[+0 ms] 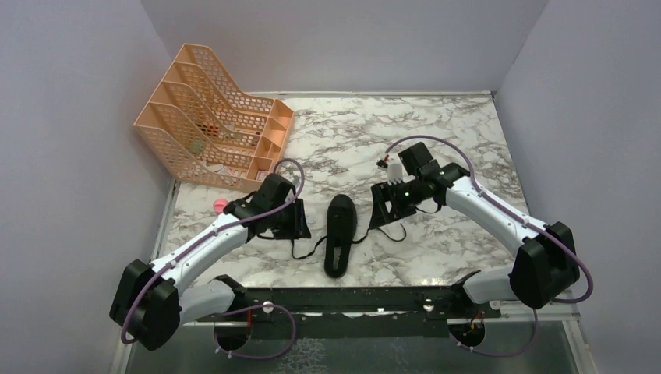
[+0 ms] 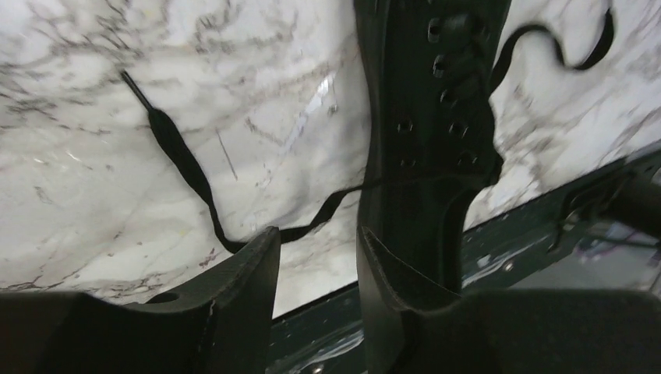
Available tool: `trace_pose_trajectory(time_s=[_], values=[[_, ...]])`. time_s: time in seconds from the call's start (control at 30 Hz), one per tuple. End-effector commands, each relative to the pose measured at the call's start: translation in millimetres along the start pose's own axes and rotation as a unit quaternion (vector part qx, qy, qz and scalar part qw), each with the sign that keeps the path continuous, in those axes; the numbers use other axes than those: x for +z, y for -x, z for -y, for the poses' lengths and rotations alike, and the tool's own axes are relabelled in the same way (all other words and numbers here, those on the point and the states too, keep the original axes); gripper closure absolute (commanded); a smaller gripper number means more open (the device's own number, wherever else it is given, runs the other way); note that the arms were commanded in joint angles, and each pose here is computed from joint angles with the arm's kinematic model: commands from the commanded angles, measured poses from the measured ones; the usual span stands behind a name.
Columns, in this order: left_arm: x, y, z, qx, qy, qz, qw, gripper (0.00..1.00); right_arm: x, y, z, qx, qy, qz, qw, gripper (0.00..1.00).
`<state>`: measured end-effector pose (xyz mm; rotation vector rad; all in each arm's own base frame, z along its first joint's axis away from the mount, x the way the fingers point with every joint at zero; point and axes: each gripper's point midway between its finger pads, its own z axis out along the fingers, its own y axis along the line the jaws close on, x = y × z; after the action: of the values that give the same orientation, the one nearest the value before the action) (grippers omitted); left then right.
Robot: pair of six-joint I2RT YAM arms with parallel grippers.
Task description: Tie the shoes
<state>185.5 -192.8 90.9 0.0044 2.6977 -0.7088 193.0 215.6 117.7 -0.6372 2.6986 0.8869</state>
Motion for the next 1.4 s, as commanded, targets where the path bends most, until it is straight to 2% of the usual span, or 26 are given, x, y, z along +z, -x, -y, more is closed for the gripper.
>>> trace_pose_trajectory(time_s=[0.0,0.13,0.27,0.5,0.6,0.7,0.73,0.83,0.93,1.03,1.1,1.2,1.23,1.3,1.37], values=[[7,-29,7,0.082,-0.034,-0.029,0.996,0.59,-19,37,-20,-0.059,0.017,0.056,0.997,0.24],[22,-41,10,0.105,-0.042,-0.039,0.993,0.55,-22,38,-21,-0.080,0.019,0.053,0.995,0.24],[35,-38,-1,0.123,0.003,-0.026,0.992,0.51,-24,35,-17,-0.095,0.009,0.052,0.994,0.24],[53,-47,-11,0.143,0.017,-0.039,0.989,0.56,-8,22,-22,-0.040,0.039,0.031,0.998,0.26],[57,-52,-16,0.143,0.026,-0.049,0.988,0.66,3,13,-14,-0.022,0.011,0.004,1.000,0.27],[54,-48,-17,0.141,0.036,-0.043,0.988,0.90,25,-3,2,-0.024,-0.033,-0.048,0.998,0.30],[51,-43,-15,0.143,0.034,-0.031,0.989,0.95,32,-9,5,-0.030,-0.042,-0.068,0.996,0.32],[33,-23,2,0.157,0.013,0.014,0.987,1.00,49,-24,30,0.000,-0.117,-0.119,0.986,0.38],[19,-12,21,0.173,-0.024,0.044,0.984,1.00,52,-24,45,0.097,-0.166,-0.112,0.975,0.38],[10,-2,35,0.189,-0.058,0.080,0.977,1.00,50,-16,30,0.198,-0.148,-0.085,0.965,0.33],[5,6,40,0.199,-0.068,0.108,0.972,1.00,44,-11,27,0.268,-0.144,-0.058,0.951,0.27],[-4,19,42,0.207,-0.070,0.156,0.963,1.00,33,-1,20,0.385,-0.097,0.001,0.918,0.26],[-7,24,43,0.209,-0.072,0.172,0.960,1.00,33,1,21,0.422,-0.096,0.022,0.901,0.26],[-13,33,50,0.219,-0.088,0.204,0.950,1.00,35,-11,21,0.530,-0.111,0.018,0.841,0.27],[-15,38,57,0.227,-0.106,0.228,0.941,1.00,38,-9,22,0.576,-0.122,0.012,0.808,0.29]])
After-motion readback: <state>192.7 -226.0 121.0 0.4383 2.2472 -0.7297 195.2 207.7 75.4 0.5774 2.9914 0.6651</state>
